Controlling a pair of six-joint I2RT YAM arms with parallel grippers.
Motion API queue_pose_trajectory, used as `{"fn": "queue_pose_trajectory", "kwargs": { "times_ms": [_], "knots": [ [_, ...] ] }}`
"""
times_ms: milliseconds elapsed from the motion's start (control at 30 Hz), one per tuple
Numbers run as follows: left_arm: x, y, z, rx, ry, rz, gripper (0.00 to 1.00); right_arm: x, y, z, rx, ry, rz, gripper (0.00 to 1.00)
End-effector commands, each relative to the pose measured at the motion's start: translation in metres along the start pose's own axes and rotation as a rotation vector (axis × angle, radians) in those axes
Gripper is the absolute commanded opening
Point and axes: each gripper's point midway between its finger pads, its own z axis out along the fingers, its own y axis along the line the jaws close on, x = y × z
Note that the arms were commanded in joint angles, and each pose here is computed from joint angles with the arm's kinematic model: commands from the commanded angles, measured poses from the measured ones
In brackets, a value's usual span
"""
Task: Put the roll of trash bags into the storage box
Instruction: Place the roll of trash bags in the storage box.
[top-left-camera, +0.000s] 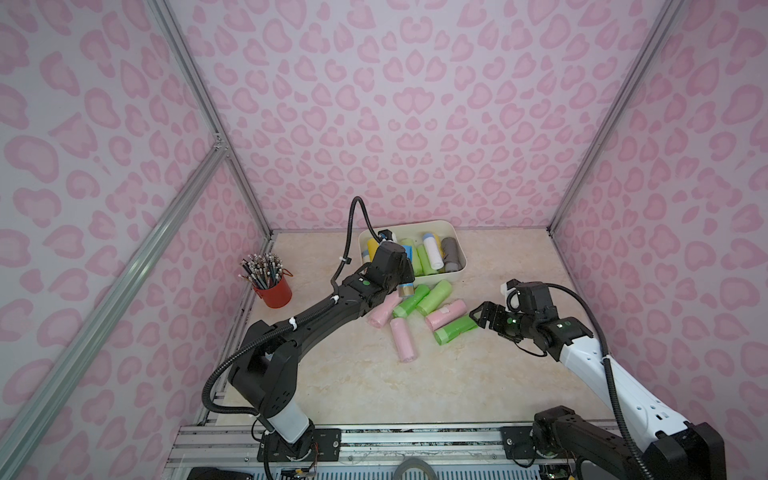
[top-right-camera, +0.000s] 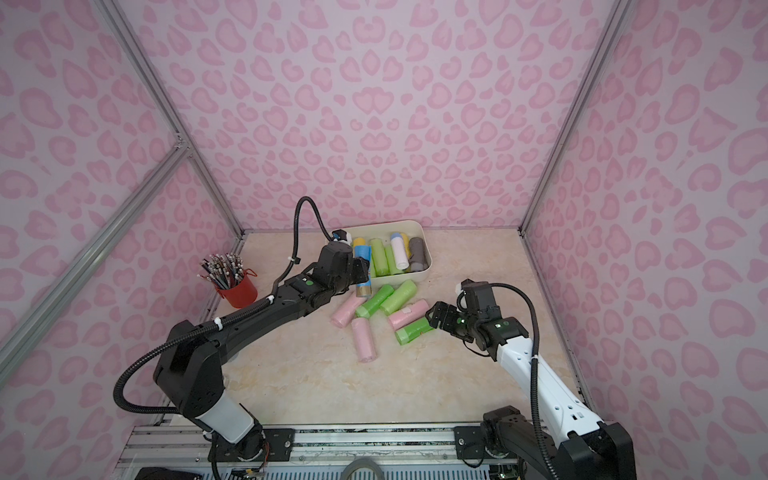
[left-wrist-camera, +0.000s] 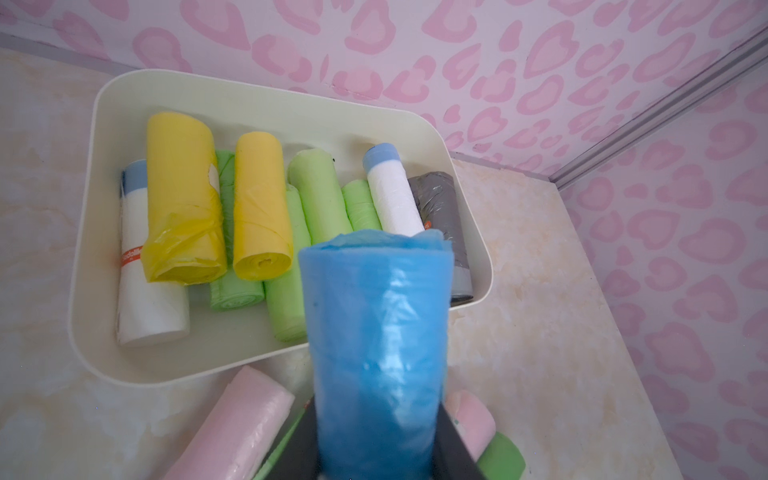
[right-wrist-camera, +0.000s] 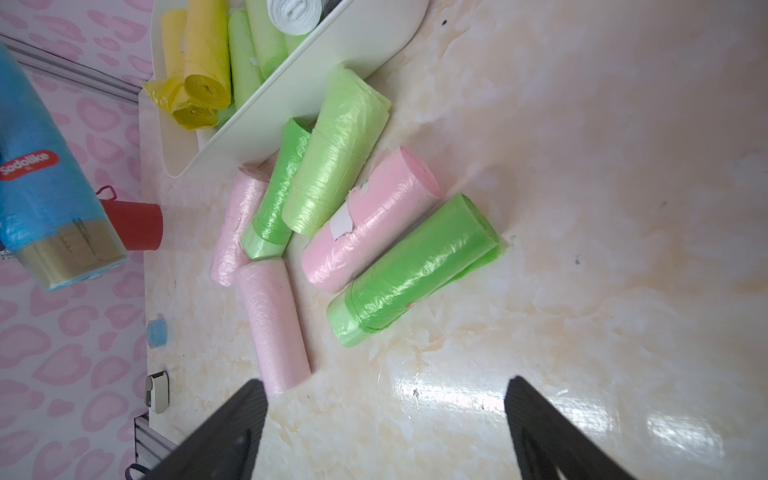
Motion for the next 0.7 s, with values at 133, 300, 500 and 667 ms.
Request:
{"fn": "queue_pose_trajectory", "kwargs": {
  "times_ms": [133, 300, 500, 667],
  "knots": [
    [-0.039, -0.008, 0.015, 0.053, -0.074, -0.008, 0.27, -0.001, 0.002, 0.004, -0.015, 0.004, 0.005, 0.91],
    [-0.047, -0.005, 0.031, 0.047, -0.067, -0.017, 0.27, 0.0, 0.002, 0.003, -0.024, -0.006, 0.009, 0.91],
    [-0.054, -0.005, 0.049, 0.038, -0.064, -0.008, 0.27, 0.001, 0.004, 0.002, -0.032, 0.006, 0.001, 0.92],
    [-0.058, 0.002, 0.077, 0.006, -0.044, 0.003, 0.27, 0.005, -0.002, 0.001, -0.016, -0.005, 0.004, 0.91]
  ]
}}
